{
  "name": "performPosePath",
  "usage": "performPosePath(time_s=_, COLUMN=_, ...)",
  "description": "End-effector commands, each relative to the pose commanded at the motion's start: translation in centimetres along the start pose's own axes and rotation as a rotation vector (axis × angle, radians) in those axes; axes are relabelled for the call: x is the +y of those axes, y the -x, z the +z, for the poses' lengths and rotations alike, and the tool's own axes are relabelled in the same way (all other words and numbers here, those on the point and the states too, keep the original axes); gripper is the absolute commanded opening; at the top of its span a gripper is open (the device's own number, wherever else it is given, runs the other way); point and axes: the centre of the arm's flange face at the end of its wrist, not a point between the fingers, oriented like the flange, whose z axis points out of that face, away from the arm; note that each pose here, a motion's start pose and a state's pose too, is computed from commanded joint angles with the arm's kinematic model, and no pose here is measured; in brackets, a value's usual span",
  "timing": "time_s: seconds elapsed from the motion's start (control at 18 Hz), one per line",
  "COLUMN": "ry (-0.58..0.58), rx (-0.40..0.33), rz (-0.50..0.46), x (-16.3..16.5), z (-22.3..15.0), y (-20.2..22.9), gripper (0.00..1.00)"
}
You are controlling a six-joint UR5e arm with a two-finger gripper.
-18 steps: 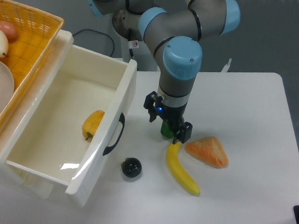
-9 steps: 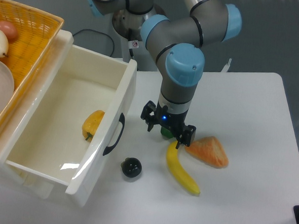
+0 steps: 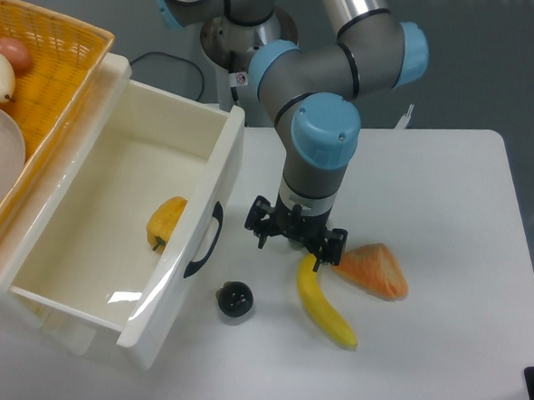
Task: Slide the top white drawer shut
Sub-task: 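Move the gripper toward the open white drawer's front face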
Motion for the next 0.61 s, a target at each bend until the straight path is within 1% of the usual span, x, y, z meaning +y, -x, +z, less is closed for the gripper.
performPosePath(time_s=0.17, ry=0.004, rx=0.001, rz=-0.010, x=-0.7, z=1.5, y=-0.6, gripper=1.00)
performPosePath(time_s=0.39, ry=0.012, rx=0.008, rz=-0.007, x=-0.7, z=2.2, y=-0.6, gripper=1.00)
performPosePath(time_s=0.61, ry=0.036, rx=0.024, rz=-0.012, x=-0.6, z=3.6, y=-0.5, gripper=1.00)
